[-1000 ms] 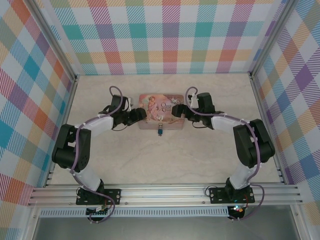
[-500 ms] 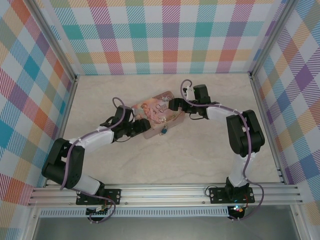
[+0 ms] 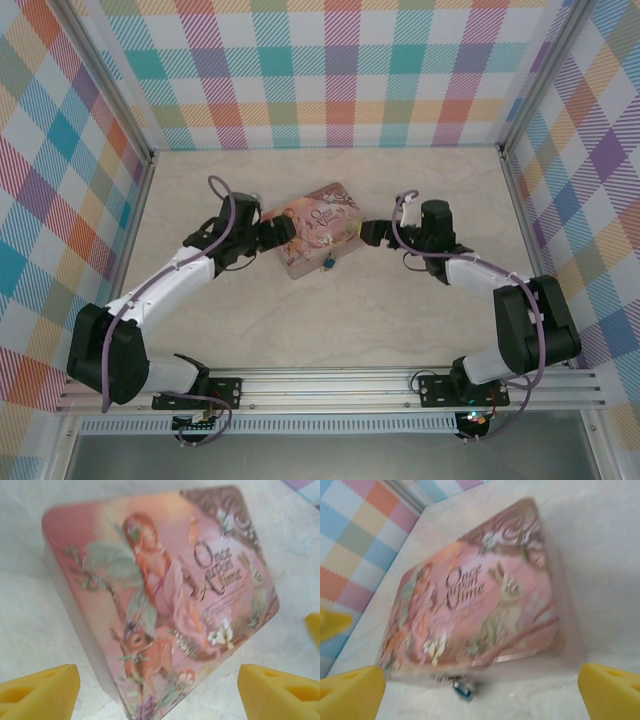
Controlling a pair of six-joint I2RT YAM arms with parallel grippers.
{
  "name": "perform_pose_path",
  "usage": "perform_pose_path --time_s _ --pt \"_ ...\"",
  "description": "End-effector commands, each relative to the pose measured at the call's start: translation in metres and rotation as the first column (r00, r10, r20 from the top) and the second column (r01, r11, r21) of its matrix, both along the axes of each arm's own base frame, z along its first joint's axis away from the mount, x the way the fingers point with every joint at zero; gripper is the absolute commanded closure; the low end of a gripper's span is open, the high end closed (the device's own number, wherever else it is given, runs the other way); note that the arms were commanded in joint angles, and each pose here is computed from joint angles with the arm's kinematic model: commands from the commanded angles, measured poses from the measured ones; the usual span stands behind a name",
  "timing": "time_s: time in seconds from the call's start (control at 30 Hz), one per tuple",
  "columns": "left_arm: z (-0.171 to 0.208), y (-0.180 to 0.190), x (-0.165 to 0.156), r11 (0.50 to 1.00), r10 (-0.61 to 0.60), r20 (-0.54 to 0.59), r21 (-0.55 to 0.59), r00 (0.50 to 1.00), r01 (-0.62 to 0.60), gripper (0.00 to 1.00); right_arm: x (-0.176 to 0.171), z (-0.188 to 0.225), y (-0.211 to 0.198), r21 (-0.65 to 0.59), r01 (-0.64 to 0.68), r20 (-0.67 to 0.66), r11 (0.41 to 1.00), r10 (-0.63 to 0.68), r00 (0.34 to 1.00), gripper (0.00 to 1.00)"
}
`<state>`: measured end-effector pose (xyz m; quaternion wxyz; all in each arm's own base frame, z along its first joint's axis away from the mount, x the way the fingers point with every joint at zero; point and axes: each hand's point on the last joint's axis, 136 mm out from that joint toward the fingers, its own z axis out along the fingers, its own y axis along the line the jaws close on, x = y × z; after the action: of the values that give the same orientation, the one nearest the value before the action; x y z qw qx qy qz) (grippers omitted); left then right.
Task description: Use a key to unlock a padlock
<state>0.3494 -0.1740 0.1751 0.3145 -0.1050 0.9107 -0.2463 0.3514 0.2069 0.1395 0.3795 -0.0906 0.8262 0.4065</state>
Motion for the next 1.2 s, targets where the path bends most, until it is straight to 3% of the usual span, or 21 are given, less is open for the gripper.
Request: perform_pose_path --time_s 0.0,0.27,0.63,1.17 --pt "-0.007 0.023 0.015 0.991 0.029 -0.021 0.129 0.999 -0.026 0.14 -0.027 -0.002 0.025 0.1 -0.113 0.034 0.989 0.11 0.993 0.02" --pt "-0.041 0.031 0.049 0.989 0.025 -0.092 0.147 0.995 -0.011 0.09 -0.036 -0.028 0.067 0.158 -0.196 0.053 0.968 0.19 0.98 0.06" --pt "-0.071 0.028 0.05 0.99 0.026 -0.147 0.14 0.989 -0.006 0.08 -0.04 -0.058 0.095 0.164 -0.232 -0.016 0.959 0.237 0.971 0.13" --pt "-0.072 0.028 0.051 0.991 0.036 -0.142 0.132 0.989 -0.017 0.08 -0.043 -0.091 0.098 0.114 -0.229 -0.076 0.967 0.238 0.968 0.41"
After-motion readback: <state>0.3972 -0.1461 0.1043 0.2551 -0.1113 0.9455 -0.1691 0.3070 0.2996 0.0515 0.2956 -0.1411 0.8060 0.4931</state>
